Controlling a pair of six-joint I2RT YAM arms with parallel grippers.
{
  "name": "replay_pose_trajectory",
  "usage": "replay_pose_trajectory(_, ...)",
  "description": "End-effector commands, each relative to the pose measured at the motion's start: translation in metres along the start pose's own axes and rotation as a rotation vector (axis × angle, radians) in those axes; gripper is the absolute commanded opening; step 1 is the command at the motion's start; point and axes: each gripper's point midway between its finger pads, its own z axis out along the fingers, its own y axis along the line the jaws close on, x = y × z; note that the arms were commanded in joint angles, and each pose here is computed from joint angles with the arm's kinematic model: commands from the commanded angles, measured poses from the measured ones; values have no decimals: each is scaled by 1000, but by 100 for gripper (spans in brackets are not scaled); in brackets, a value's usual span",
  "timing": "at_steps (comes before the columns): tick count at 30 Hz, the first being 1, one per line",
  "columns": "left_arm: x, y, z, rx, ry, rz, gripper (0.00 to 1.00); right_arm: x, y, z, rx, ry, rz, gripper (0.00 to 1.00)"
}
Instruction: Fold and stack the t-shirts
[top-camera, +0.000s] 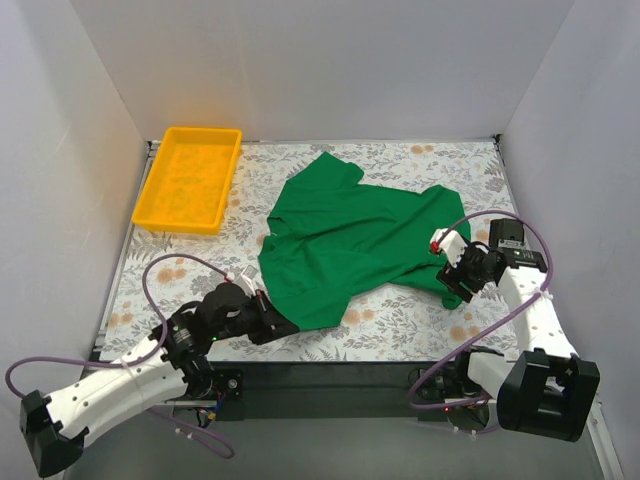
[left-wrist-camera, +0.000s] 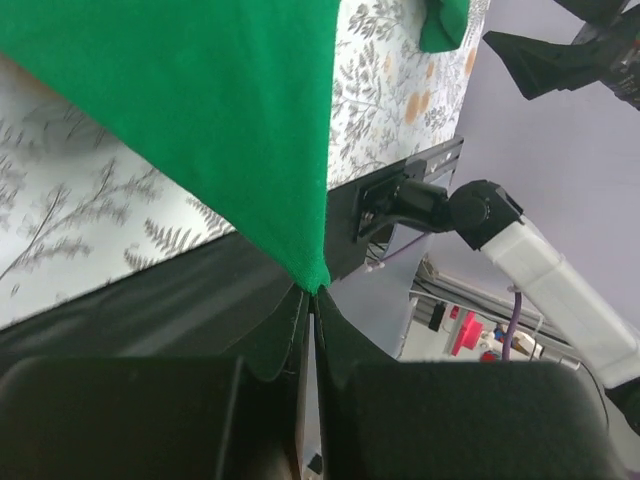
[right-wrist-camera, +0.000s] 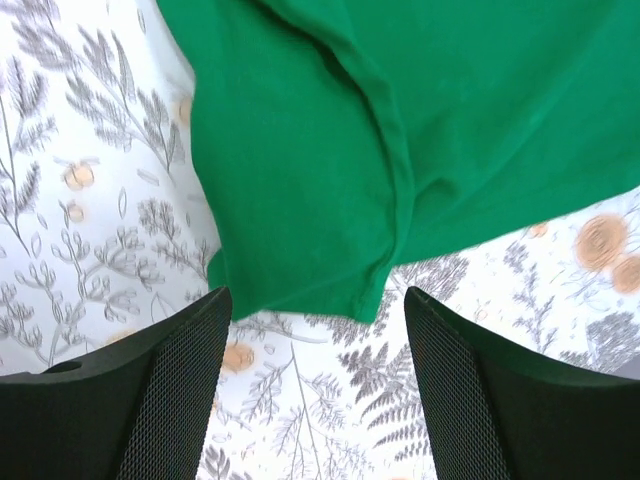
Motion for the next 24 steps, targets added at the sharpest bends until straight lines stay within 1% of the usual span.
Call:
replay_pose_trajectory(1, 13, 18, -18, -65, 34, -75, 0, 27, -6, -6, -12, 152, -26, 75)
replay_pose_trajectory(2, 9, 14, -24, -60, 12, -77, 0, 26, -8, -6, -8, 155, 6, 75)
replay_pose_trajectory(3, -1, 7, -35, -63, -45, -76, 0, 28, -11, -5, -12, 161, 32, 74)
replay_pose_trajectory(4, -6, -1, -45, -38, -77, -78, 0, 26, -14, -5, -8, 152, 53, 74)
replay_pose_trajectory(6, -13, -3, -60, -55, -128, -82, 0, 23, -16, -4, -21, 145, 95, 74)
replay_pose_trajectory(7, -19, -14, -70, -30, -158, -79, 0, 24, -15, -2, -32, 143, 105, 74)
replay_pose_trajectory(8, -24, -17, -76, -25, -189, -75, 0, 23, -14, 0, -42, 136, 106, 74)
replay_pose_trajectory(10, -24, -16, -79, -38, -189, -67, 0, 25, -10, 5, -71, 142, 126, 73)
replay_pose_trajectory(13, -20, -12, -74, -53, -167, -53, 0, 23, 0, 14, -132, 107, 147, 73)
replay_pose_trajectory(14, -16, -15, -73, -33, -143, -50, 0, 23, 3, 17, -151, 102, 152, 72)
replay_pose_trajectory(17, -16, -17, -75, -26, -143, -44, 0, 29, 8, 25, -192, 114, 166, 70)
replay_pose_trajectory(20, -18, -18, -78, -30, -153, -38, 0, 32, 6, 32, -211, 131, 180, 65)
replay_pose_trajectory(24, -18, -19, -81, -28, -157, -36, 0, 30, -4, 33, -198, 131, 182, 63)
